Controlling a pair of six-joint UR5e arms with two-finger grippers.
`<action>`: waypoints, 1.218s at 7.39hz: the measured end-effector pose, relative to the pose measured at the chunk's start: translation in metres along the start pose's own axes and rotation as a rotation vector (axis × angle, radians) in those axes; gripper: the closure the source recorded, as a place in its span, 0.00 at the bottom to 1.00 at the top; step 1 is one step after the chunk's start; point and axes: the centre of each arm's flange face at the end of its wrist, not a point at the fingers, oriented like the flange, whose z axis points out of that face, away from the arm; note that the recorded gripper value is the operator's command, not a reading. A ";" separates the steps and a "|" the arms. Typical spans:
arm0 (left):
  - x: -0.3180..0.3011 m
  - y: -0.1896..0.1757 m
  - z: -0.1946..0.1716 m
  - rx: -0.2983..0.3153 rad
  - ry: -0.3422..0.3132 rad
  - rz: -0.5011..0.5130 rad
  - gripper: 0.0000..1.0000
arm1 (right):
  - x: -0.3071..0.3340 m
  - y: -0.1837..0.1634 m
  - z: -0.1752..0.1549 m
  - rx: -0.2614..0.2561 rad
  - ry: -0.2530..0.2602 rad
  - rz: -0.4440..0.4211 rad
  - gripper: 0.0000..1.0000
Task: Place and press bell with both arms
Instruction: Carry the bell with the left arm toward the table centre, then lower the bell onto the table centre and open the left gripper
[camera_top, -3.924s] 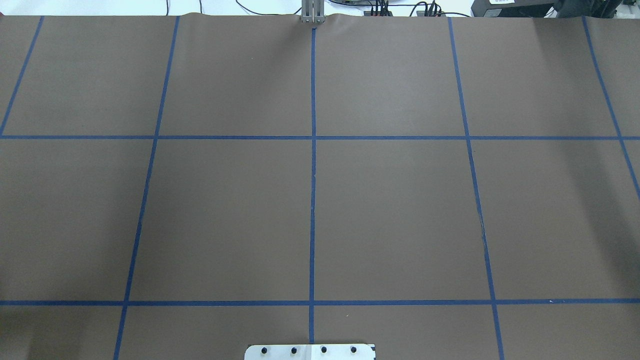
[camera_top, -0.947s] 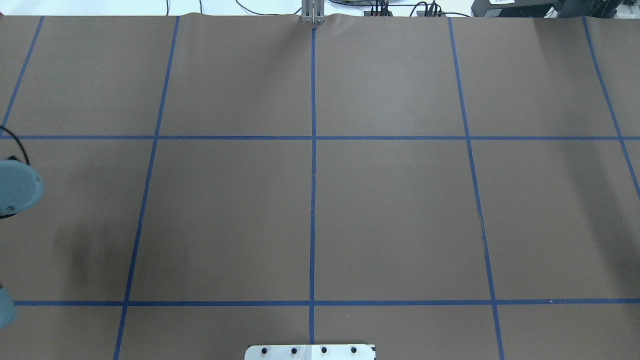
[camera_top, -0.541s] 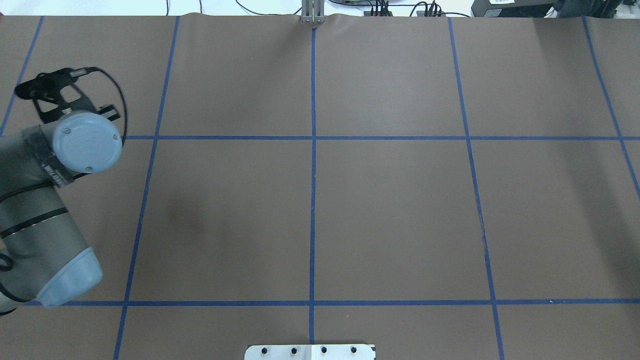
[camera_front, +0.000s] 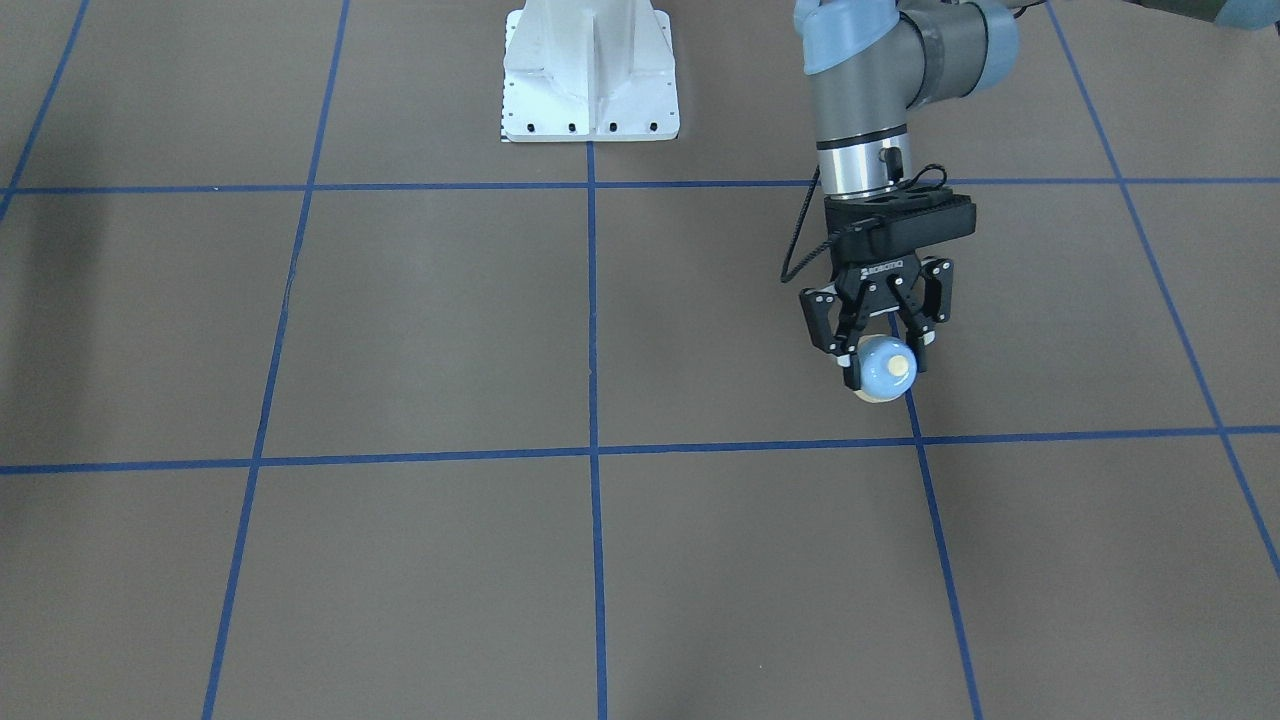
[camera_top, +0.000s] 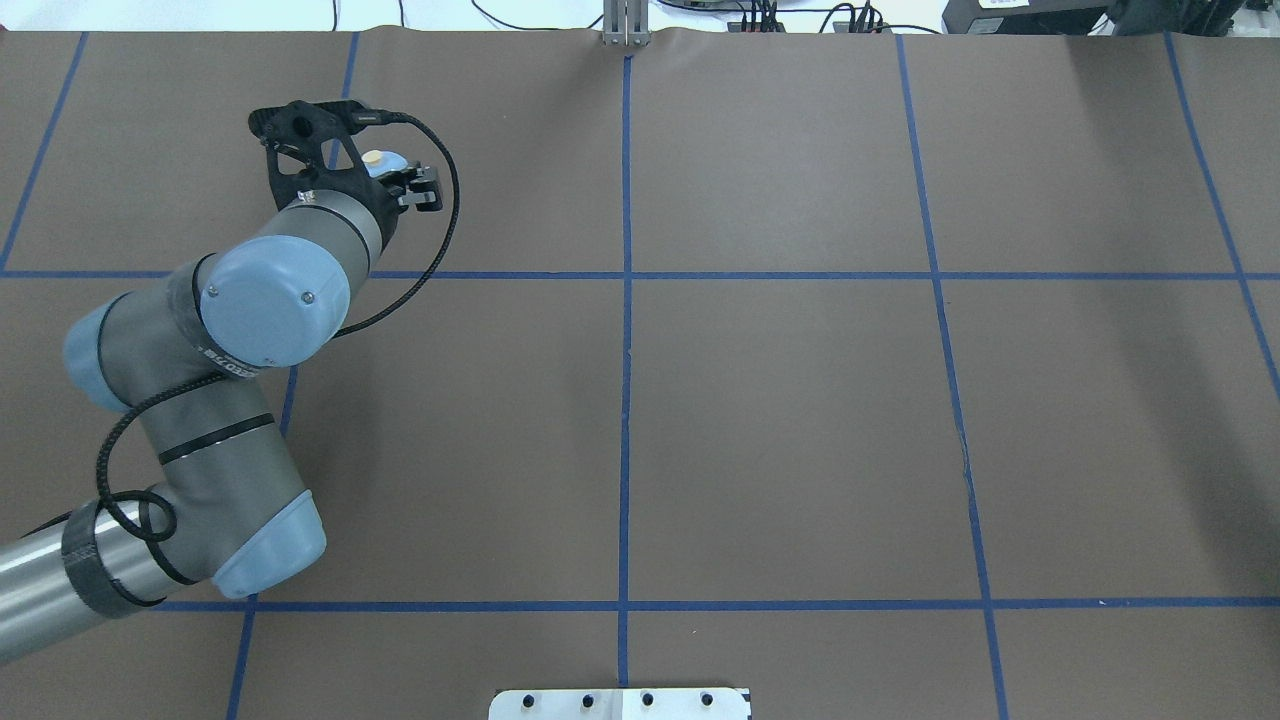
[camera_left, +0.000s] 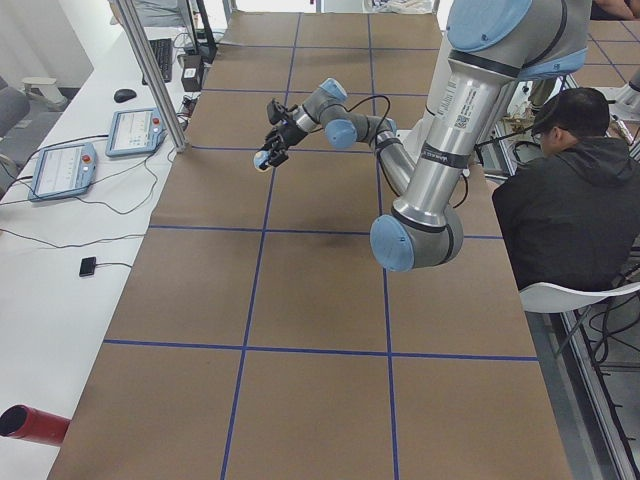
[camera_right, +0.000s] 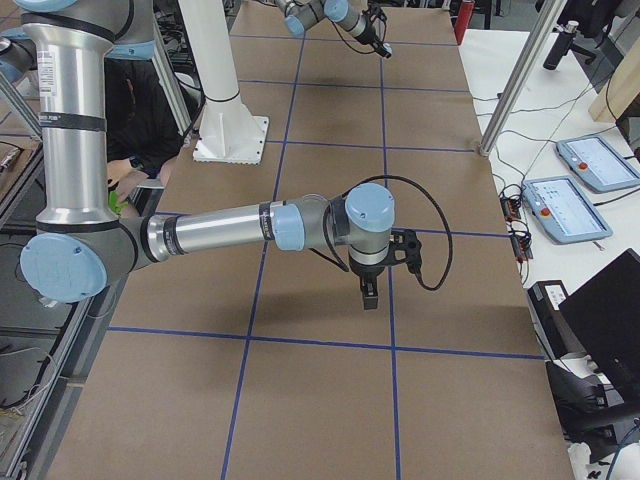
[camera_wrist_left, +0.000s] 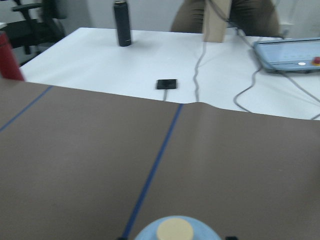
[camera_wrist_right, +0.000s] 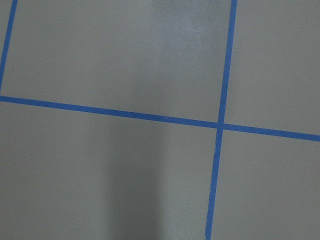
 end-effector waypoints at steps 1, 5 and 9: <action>0.025 0.006 0.004 0.015 0.074 0.039 1.00 | 0.000 0.001 0.001 0.000 -0.002 0.000 0.01; 0.117 0.070 0.049 -0.009 0.208 0.137 1.00 | -0.004 0.002 0.000 -0.001 -0.033 0.002 0.01; 0.146 0.102 0.062 -0.077 0.247 0.202 1.00 | -0.006 0.002 0.000 0.000 -0.038 0.000 0.01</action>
